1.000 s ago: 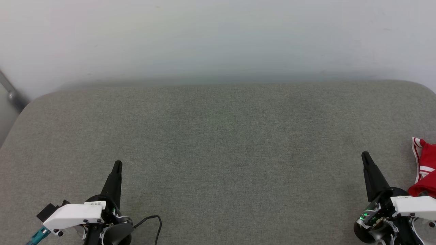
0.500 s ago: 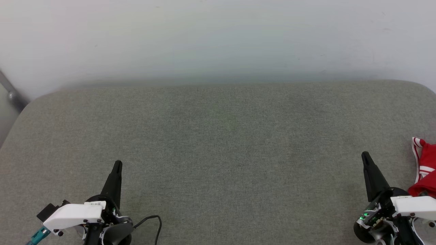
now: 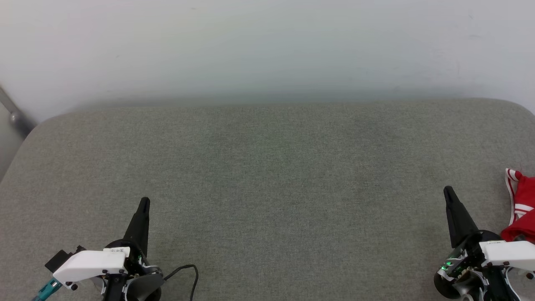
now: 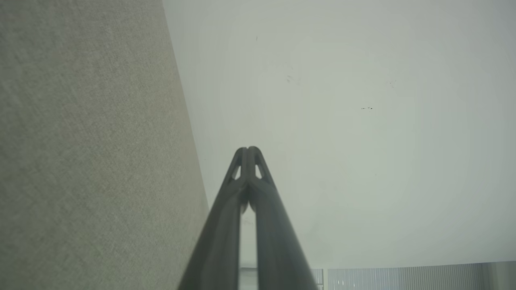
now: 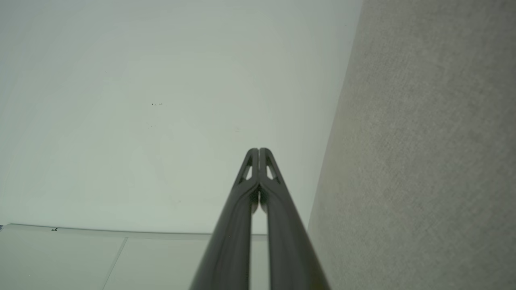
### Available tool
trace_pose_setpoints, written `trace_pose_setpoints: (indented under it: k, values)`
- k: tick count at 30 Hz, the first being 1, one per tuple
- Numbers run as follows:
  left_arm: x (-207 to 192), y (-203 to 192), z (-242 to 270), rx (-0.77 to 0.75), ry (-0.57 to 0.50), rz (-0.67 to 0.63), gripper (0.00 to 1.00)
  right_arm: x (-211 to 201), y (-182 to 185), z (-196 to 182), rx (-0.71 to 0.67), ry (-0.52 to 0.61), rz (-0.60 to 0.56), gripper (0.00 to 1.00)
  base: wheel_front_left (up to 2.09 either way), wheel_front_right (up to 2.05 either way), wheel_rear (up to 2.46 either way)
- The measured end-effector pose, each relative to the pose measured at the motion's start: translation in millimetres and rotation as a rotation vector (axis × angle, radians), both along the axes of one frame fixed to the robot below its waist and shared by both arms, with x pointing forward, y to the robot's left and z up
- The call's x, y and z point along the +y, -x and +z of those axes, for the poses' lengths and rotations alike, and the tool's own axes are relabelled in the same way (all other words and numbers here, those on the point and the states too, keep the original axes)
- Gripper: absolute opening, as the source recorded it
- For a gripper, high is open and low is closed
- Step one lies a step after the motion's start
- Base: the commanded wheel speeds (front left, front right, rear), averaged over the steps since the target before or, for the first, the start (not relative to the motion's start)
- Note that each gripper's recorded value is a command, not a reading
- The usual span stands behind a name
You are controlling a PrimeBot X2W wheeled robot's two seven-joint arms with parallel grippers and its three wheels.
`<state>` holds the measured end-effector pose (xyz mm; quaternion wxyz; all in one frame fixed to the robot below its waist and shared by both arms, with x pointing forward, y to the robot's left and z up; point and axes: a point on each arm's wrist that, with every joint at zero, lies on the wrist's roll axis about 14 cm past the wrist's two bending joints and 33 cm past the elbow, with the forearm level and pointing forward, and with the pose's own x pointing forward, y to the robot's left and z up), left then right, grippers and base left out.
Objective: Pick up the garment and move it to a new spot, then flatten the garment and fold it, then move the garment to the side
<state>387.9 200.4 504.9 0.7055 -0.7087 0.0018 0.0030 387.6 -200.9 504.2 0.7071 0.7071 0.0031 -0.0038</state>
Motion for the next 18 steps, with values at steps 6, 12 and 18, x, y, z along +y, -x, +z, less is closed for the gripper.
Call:
trace_pose_setpoints:
  k: [6, 12, 18]
  values:
    - [0.0, 0.0, 0.0, 0.000, 0.000, 0.000, 0.00, 0.0, 0.0, 0.0, 0.000, 0.000, 0.000, 0.00, 0.00, 0.00, 0.00]
    - [0.1, 0.0, 0.0, 0.000, 0.000, 0.000, 0.00, 0.1, 0.0, 0.0, 0.000, 0.000, 0.000, 0.00, 0.00, 0.00, 0.00]
    - [0.1, 0.0, 0.0, 0.000, 0.000, 0.000, 0.00, 0.1, 0.0, 0.0, 0.000, 0.000, 0.000, 0.00, 0.00, 0.00, 0.00]
